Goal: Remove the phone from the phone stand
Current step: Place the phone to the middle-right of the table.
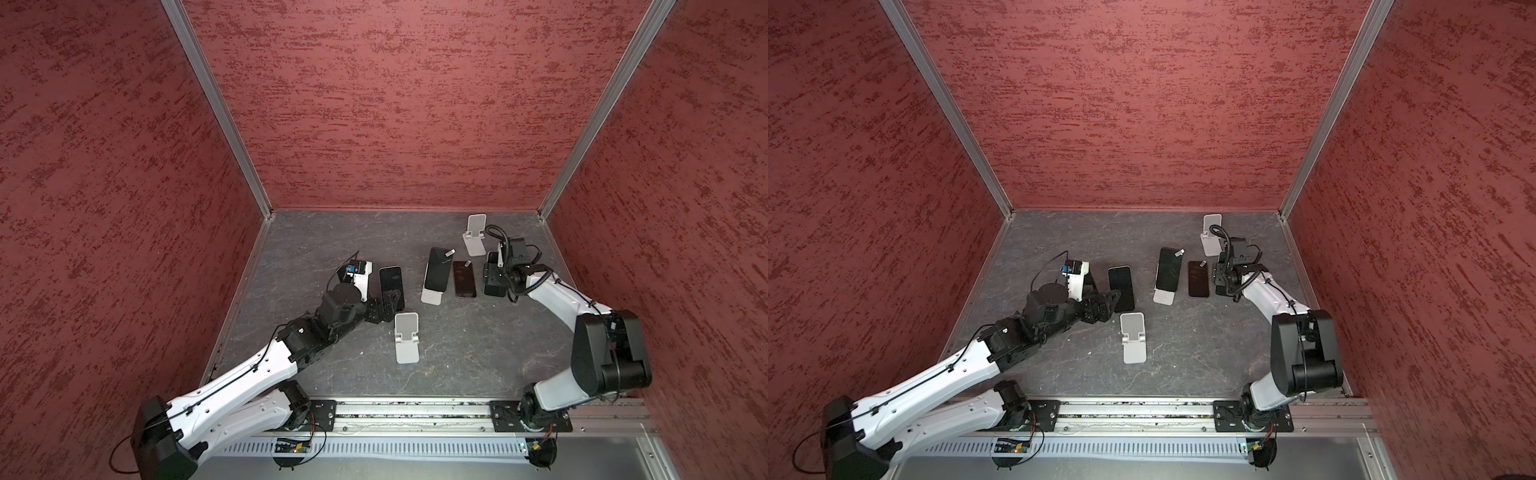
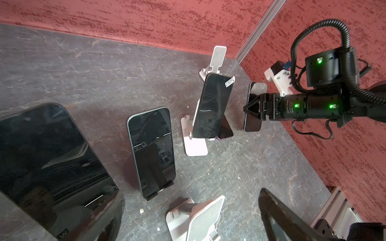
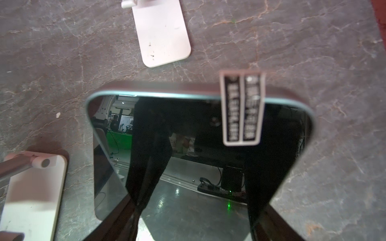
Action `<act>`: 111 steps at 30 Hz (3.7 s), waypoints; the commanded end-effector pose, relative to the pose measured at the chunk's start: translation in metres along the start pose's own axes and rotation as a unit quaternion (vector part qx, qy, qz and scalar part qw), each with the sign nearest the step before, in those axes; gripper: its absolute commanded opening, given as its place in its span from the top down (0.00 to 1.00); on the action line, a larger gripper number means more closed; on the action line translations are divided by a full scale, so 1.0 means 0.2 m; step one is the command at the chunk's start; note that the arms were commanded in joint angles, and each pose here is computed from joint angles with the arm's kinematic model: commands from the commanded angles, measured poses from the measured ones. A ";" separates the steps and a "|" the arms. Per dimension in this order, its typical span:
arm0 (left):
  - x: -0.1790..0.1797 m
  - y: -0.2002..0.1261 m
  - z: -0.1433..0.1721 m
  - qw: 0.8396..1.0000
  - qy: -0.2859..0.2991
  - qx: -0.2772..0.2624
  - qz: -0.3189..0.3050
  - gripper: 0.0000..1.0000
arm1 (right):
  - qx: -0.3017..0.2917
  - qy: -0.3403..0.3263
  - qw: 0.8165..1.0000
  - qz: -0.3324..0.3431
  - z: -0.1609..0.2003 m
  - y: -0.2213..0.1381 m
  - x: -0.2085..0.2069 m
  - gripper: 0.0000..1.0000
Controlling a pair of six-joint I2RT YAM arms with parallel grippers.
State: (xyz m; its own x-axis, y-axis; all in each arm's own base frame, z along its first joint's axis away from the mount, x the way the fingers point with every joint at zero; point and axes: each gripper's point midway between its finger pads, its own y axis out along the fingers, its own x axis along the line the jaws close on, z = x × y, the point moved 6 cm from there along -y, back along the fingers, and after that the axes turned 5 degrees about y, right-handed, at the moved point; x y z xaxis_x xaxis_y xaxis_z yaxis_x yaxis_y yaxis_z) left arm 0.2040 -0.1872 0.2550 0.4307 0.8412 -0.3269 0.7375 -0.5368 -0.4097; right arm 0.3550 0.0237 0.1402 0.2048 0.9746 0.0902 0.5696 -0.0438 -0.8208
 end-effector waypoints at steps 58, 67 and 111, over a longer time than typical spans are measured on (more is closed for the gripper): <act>-0.02 0.05 -0.08 1.000 0.000 -0.001 0.021 0.01 | 0.101 -0.023 0.994 -0.033 -0.01 0.41 -0.02 0.32; -0.01 0.04 -0.07 1.000 0.001 -0.003 0.016 0.01 | 0.103 -0.026 0.994 -0.025 0.00 0.42 -0.03 0.30; 0.03 -0.01 -0.04 1.000 0.013 -0.017 0.015 0.00 | 0.119 -0.056 0.991 0.017 0.03 0.45 0.01 0.22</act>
State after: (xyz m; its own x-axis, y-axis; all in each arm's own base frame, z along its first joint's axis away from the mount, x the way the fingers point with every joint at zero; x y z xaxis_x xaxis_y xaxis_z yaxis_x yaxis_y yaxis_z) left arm 0.2080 -0.1831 0.2586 0.4618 0.8231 -0.3306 0.7257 -0.5649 -0.3928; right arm 0.4035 0.0234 0.0752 0.1214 0.9912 0.0520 0.4013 -0.0010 -0.9160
